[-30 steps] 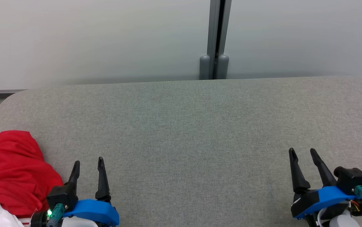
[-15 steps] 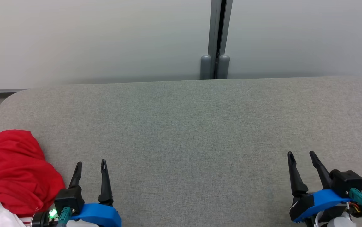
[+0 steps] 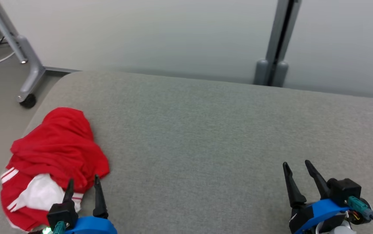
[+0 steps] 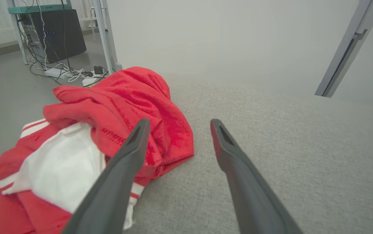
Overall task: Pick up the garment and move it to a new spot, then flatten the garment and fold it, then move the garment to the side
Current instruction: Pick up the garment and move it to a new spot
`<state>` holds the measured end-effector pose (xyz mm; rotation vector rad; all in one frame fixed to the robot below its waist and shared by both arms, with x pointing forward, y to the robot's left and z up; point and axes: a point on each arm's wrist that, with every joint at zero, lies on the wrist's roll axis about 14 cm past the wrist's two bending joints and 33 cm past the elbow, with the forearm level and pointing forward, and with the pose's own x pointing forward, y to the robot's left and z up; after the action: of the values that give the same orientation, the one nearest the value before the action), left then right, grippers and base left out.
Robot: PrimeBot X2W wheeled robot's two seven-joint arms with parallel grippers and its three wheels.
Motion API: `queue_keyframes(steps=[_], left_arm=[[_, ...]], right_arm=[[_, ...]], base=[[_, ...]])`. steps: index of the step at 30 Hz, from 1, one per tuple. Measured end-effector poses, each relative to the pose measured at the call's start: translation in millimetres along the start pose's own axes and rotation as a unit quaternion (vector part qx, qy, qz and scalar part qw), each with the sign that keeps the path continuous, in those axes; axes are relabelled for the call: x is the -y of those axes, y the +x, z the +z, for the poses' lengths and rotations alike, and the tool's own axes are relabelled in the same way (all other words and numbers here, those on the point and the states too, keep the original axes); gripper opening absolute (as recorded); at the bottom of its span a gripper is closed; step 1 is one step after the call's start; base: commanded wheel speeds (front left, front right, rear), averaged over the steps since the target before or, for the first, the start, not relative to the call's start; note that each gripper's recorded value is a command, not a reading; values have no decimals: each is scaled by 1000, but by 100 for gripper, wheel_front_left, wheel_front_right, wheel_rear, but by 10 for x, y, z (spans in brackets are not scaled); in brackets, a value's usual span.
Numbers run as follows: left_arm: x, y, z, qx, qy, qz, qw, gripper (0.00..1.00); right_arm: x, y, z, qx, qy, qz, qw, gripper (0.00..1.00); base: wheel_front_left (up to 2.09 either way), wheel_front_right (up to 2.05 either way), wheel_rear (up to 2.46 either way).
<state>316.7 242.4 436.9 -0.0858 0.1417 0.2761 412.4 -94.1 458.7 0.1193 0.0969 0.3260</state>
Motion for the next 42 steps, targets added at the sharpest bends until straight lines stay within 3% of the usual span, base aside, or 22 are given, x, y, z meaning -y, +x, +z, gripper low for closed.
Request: queue_keyframes(steps=[9, 13, 17, 21, 29, 34, 42], left_arm=[[-812, -429, -114, -11, -18, 131, 991, 100], [-989, -557, -178, -22, -21, 163, 986, 100], [-1039, -583, -214, -30, -21, 172, 984, 100], [-1039, -430, -112, -18, -25, 170, 985, 100], [-1045, 248, 317, 32, -16, 143, 989, 100], [-1078, 544, 313, 19, -5, 127, 992, 100], [-1068, 774, -433, -136, -34, 140, 980, 100]], right_arm=[[-913, 285, -196, -29, -5, 139, 990, 100], [-1247, 313, -330, -48, -2, 190, 981, 100], [-1337, 343, -417, -60, -1, 209, 976, 100], [-1265, 335, -521, -73, -2, 208, 975, 100], [-804, 399, -743, -99, -1, 166, 981, 100], [-657, 400, -864, -113, 5, 151, 982, 100], [-515, 462, -897, -111, 17, 134, 985, 100]], base=[[0, 0, 0], [0, 0, 0], [0, 0, 0], [0, 0, 0], [0, 0, 0], [0, 0, 0], [0, 0, 0]])
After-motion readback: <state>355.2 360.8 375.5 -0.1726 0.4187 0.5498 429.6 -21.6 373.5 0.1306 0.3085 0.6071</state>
